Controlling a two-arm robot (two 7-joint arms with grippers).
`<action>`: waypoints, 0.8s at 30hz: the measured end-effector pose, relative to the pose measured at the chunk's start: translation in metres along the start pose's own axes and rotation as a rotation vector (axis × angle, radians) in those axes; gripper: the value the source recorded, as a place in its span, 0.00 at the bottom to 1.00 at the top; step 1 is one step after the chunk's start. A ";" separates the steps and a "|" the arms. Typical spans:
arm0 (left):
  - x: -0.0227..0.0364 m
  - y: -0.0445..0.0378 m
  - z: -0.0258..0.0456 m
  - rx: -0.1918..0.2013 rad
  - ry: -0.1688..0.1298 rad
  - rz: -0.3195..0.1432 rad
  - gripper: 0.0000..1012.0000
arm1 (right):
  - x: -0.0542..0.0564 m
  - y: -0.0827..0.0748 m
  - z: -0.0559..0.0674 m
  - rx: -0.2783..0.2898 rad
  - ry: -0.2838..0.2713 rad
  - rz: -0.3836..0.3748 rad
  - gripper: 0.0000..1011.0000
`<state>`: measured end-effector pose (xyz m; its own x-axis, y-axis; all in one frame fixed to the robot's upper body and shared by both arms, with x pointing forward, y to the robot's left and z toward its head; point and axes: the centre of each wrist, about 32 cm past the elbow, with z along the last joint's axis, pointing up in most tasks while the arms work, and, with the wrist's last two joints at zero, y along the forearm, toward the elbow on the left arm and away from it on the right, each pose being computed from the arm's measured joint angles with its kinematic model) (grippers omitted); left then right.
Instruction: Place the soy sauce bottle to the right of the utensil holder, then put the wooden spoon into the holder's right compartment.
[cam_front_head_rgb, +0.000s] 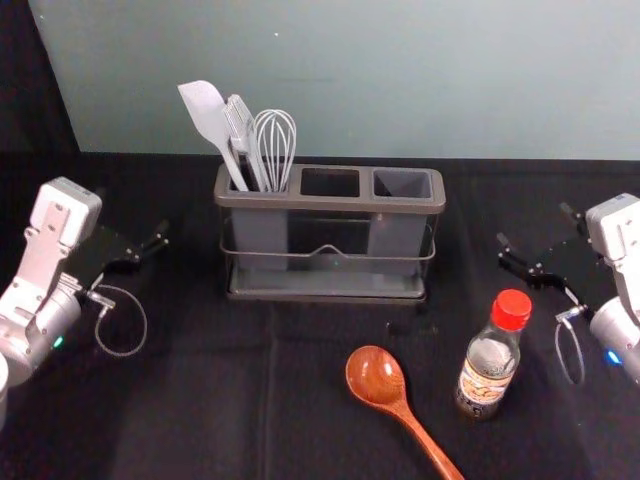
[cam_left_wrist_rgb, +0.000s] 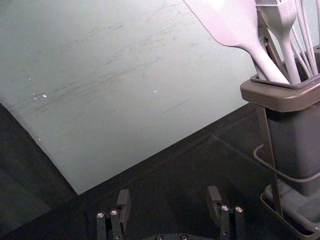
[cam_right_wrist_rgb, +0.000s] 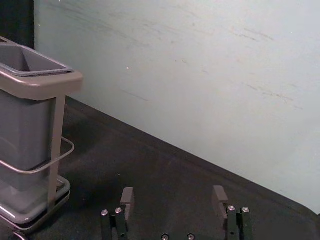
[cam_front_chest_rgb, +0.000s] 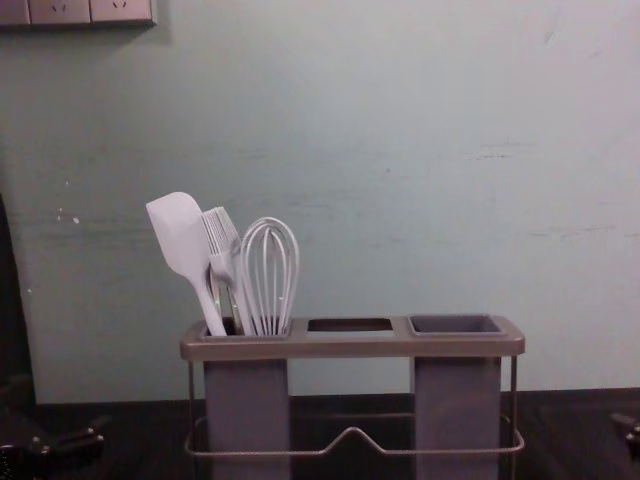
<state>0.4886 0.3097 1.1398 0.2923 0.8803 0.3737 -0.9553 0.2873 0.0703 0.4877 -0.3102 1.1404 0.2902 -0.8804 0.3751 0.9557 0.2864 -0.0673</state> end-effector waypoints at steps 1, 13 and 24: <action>0.0000 0.0000 0.0000 0.000 0.000 0.000 0.99 | 0.000 -0.001 0.000 0.001 0.000 -0.001 0.99; 0.0000 0.0000 0.0000 0.000 0.000 0.000 0.99 | 0.011 -0.038 0.009 0.015 0.002 0.002 0.99; 0.0000 0.0000 0.0000 0.000 0.000 0.000 0.99 | 0.024 -0.099 0.024 0.043 0.024 0.060 0.99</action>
<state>0.4886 0.3097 1.1398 0.2923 0.8803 0.3737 -0.9552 0.2873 0.0703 0.3990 -0.3504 1.1780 0.3484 -0.8699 0.3490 0.9338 0.3542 -0.0494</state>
